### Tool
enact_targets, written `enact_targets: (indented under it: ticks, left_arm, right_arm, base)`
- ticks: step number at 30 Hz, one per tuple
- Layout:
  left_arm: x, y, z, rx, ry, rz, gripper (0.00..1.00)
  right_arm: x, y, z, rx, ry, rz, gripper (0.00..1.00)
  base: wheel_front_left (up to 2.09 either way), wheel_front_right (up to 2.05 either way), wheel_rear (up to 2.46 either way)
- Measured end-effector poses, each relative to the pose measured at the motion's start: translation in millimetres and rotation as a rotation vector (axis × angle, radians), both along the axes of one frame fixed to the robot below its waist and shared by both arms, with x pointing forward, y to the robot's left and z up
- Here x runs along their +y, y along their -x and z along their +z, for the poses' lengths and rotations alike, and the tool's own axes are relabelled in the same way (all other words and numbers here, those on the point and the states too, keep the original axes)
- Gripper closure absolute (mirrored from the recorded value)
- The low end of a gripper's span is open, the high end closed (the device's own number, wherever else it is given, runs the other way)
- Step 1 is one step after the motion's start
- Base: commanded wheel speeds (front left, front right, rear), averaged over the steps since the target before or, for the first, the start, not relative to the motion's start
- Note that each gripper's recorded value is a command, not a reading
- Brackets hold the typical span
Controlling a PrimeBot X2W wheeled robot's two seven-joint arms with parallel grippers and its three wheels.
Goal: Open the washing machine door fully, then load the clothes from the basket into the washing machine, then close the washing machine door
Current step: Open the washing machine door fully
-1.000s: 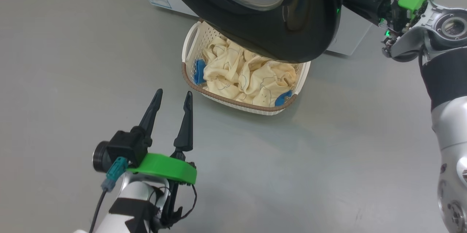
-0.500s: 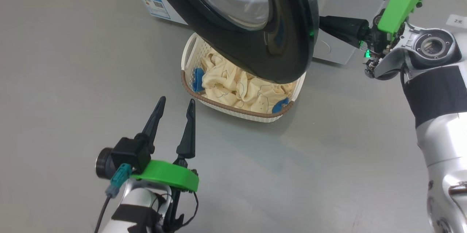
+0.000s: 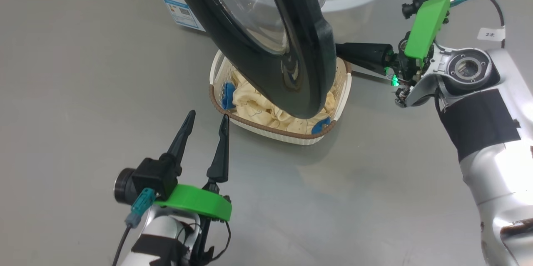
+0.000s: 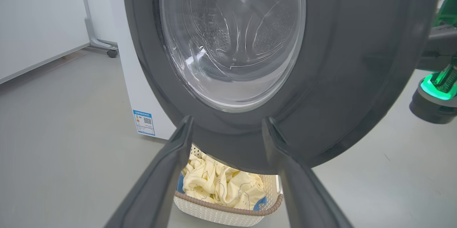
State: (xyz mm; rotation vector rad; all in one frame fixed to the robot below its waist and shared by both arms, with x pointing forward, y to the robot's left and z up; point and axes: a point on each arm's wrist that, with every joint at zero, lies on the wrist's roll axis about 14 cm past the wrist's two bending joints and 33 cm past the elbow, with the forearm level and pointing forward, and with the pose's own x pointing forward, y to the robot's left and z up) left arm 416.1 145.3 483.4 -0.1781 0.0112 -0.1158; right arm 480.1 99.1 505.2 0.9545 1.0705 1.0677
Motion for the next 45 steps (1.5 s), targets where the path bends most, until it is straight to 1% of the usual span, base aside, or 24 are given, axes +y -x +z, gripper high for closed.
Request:
enact_targets:
  ticks: [11, 25, 30, 38, 43, 45]
  left_arm:
    - [-1.5, 8.4, 5.6, -0.012, 0.002, -0.002, 0.0]
    - [-1.4, 16.0, 4.1, -0.005, 0.004, 0.002, 0.0]
    - [-1.5, 16.3, 5.2, -0.008, 0.004, 0.001, 0.0]
    - [-1.3, 16.4, 5.1, -0.008, 0.004, 0.002, 0.0]
    - [-3.7, 15.8, 8.0, -0.016, 0.006, -0.005, 0.0]
    - [-5.4, 16.4, 10.7, -0.024, 0.008, -0.009, 0.0]
  right_arm:
    - [22.5, 39.0, 4.8, 0.004, -0.024, 0.122, 1.0]
    - [41.7, 66.8, 13.5, 0.01, -0.061, 0.214, 1.0]
    - [45.7, 75.2, 12.4, 0.012, -0.055, 0.243, 1.0]
    - [51.4, 83.1, 11.9, 0.018, -0.06, 0.261, 1.0]
    - [49.2, 80.1, 16.5, 0.01, -0.068, 0.229, 1.0]
    - [45.2, 76.5, 20.3, -0.006, -0.071, 0.2, 1.0]
  base:
    - [0.0, 0.0, 0.0]
    - [0.0, 0.0, 0.0]
    - [0.0, 0.0, 0.0]
    - [0.0, 0.0, 0.0]
    - [0.0, 0.0, 0.0]
    - [0.0, 0.0, 0.0]
